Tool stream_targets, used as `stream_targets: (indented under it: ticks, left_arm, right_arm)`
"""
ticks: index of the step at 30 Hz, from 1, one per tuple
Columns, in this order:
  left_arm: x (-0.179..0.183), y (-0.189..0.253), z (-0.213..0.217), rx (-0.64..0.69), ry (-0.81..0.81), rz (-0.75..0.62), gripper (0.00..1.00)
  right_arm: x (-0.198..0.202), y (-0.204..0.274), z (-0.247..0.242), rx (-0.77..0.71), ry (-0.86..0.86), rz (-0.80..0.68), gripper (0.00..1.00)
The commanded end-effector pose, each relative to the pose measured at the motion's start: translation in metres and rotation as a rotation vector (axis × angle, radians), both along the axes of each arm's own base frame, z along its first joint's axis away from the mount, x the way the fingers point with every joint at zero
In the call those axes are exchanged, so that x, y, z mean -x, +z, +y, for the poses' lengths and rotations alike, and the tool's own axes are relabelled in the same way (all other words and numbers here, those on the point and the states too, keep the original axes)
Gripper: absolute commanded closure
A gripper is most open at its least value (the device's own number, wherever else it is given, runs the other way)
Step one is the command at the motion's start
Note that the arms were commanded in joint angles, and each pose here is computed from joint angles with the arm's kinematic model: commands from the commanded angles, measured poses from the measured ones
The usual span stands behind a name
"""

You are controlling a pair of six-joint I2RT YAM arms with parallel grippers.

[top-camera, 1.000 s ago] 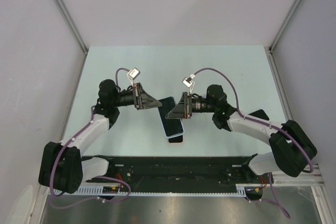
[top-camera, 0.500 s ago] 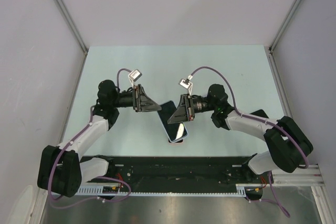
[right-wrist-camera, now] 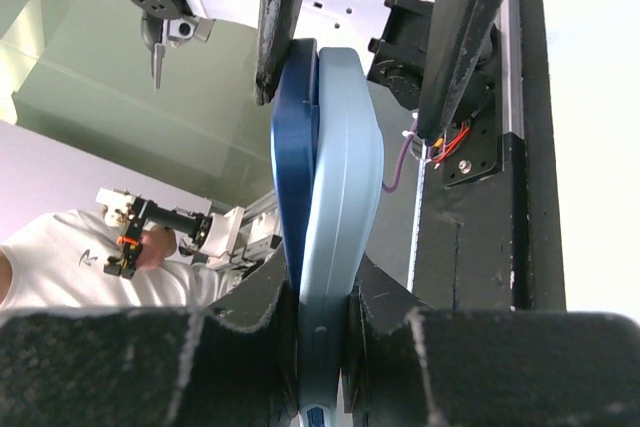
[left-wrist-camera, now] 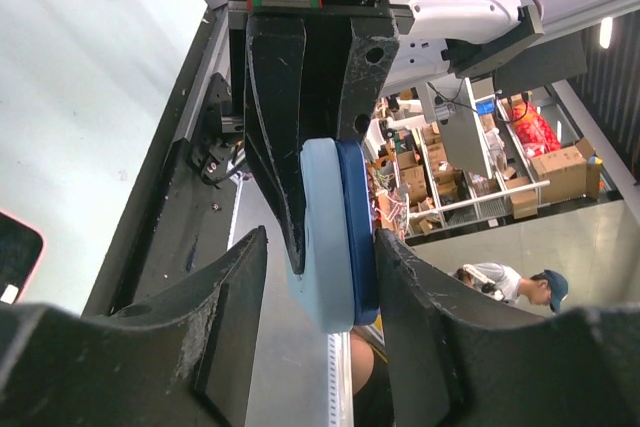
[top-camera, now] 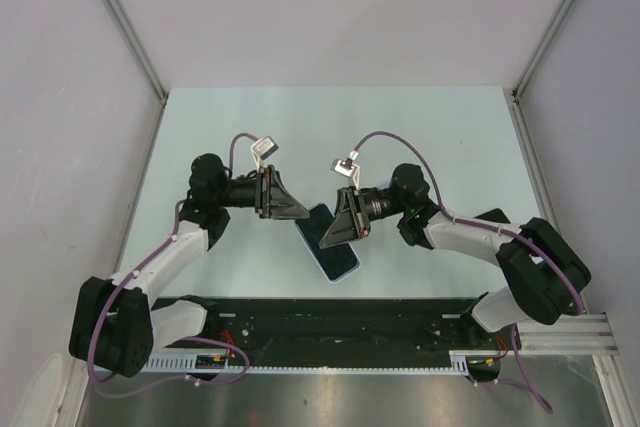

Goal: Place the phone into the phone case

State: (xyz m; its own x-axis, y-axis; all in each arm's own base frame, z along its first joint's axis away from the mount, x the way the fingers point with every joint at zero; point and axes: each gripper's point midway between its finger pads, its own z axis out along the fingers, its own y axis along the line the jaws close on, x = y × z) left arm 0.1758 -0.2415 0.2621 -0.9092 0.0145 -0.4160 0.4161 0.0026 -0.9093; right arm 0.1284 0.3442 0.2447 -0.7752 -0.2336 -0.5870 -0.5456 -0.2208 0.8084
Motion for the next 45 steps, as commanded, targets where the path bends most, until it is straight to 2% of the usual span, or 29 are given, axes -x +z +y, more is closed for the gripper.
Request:
stream_targets:
  ticks: [1, 8, 11, 17, 18, 19, 21, 22, 25, 29, 31, 32, 38, 41, 43, 44, 45]
  left_arm:
    - [0.01, 0.012, 0.001, 0.031, -0.03, 0.019, 0.49]
    - [0.016, 0.011, 0.001, 0.037, -0.044, 0.061, 0.52]
    - [0.017, 0.005, -0.002, 0.026, -0.058, 0.099, 0.6]
    - [0.018, -0.004, -0.007, 0.013, -0.076, 0.134, 0.87]
    - [0.018, -0.005, -0.007, 0.005, -0.078, 0.148, 0.96]
    - [0.017, -0.008, -0.008, -0.001, -0.076, 0.132, 1.0]
    - [0.012, -0.013, -0.009, -0.033, -0.06, 0.17, 1.0]
    - [0.01, -0.018, -0.009, -0.046, -0.052, 0.117, 1.0]
    - [0.005, -0.024, -0.01, -0.085, -0.032, 0.131, 1.0]
    - [0.002, -0.034, -0.009, -0.119, -0.008, 0.147, 1.0]
    - [-0.004, -0.041, -0.01, -0.147, 0.017, 0.119, 1.0]
    - [-0.004, -0.047, -0.009, -0.176, 0.029, 0.152, 1.0]
    - [-0.013, -0.06, -0.004, -0.288, 0.097, 0.122, 1.0]
    - [-0.018, -0.069, 0.0, -0.343, 0.132, 0.112, 1.0]
    - [-0.021, -0.071, 0.002, -0.367, 0.149, 0.1, 1.0]
    - [-0.02, -0.072, 0.003, -0.379, 0.153, 0.105, 1.0]
    - [-0.02, -0.07, 0.003, -0.378, 0.153, 0.095, 1.0]
  right_arm:
    - [0.011, 0.016, 0.0, -0.066, 0.072, -0.1, 0.87]
    - [0.012, 0.016, 0.0, -0.074, 0.078, -0.106, 0.87]
    - [0.011, 0.017, 0.001, -0.079, 0.08, -0.099, 0.86]
    - [0.002, 0.014, 0.004, -0.076, 0.055, -0.053, 0.75]
    - [-0.001, 0.016, 0.004, -0.088, 0.047, -0.058, 0.7]
    - [-0.005, 0.016, 0.003, -0.083, 0.036, -0.035, 0.69]
    - [-0.011, 0.018, 0.002, -0.094, 0.018, -0.031, 0.65]
    - [-0.016, 0.016, 0.001, -0.086, 0.006, -0.009, 0.64]
    - [-0.02, 0.016, 0.001, -0.096, 0.001, -0.002, 0.63]
    - [-0.023, 0.021, -0.001, -0.126, 0.0, 0.022, 0.74]
    - [-0.024, 0.023, -0.003, -0.141, 0.004, 0.036, 0.75]
    - [-0.024, 0.025, -0.004, -0.171, 0.006, 0.018, 0.75]
    - [-0.03, 0.019, -0.004, -0.157, -0.002, 0.061, 0.63]
    - [-0.032, 0.018, -0.003, -0.159, -0.009, 0.065, 0.62]
    - [-0.033, 0.018, -0.002, -0.16, -0.012, 0.064, 0.67]
    - [-0.033, 0.018, -0.002, -0.16, -0.013, 0.066, 0.77]
    - [-0.033, 0.018, -0.002, -0.161, -0.012, 0.063, 0.82]
